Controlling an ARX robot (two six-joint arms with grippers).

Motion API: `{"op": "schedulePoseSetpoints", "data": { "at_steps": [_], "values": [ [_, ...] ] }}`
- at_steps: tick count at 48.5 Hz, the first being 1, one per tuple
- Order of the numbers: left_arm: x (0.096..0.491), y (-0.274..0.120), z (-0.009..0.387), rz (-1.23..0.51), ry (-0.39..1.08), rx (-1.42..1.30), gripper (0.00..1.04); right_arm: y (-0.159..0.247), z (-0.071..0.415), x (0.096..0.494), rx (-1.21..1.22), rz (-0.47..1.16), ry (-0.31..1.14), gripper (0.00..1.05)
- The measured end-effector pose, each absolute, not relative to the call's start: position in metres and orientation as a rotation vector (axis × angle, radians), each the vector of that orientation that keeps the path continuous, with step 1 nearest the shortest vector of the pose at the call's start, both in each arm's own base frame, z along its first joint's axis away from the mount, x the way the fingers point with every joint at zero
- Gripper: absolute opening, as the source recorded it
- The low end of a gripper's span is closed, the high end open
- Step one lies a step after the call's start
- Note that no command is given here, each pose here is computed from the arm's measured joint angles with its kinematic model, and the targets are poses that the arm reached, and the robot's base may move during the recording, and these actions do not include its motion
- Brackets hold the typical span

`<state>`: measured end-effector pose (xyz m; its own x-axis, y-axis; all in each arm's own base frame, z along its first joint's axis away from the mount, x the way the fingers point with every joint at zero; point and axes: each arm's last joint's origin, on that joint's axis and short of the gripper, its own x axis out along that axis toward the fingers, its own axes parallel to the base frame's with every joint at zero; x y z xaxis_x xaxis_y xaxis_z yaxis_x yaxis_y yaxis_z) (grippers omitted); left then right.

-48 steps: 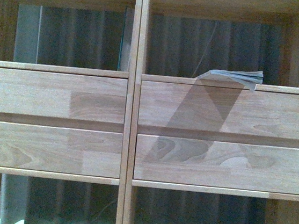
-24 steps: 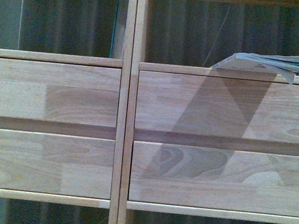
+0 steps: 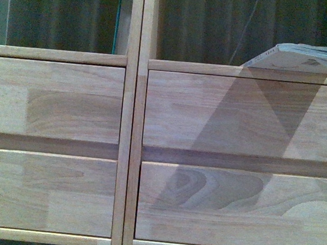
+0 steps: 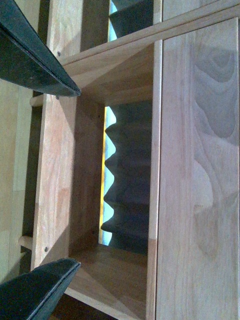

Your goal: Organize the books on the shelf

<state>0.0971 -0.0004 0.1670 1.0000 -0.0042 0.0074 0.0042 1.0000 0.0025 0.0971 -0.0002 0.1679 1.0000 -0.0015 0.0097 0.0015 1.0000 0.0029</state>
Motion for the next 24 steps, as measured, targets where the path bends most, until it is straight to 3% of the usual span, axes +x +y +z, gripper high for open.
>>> {"op": "schedulePoseSetpoints", "data": {
  "at_steps": [24],
  "values": [
    [0.0971, -0.0004, 0.1670, -0.004, -0.007, 0.002, 0.97, -0.0002, 0.1679, 0.0971, 0.003, -0.002, -0.010, 0.98]
  ]
}}
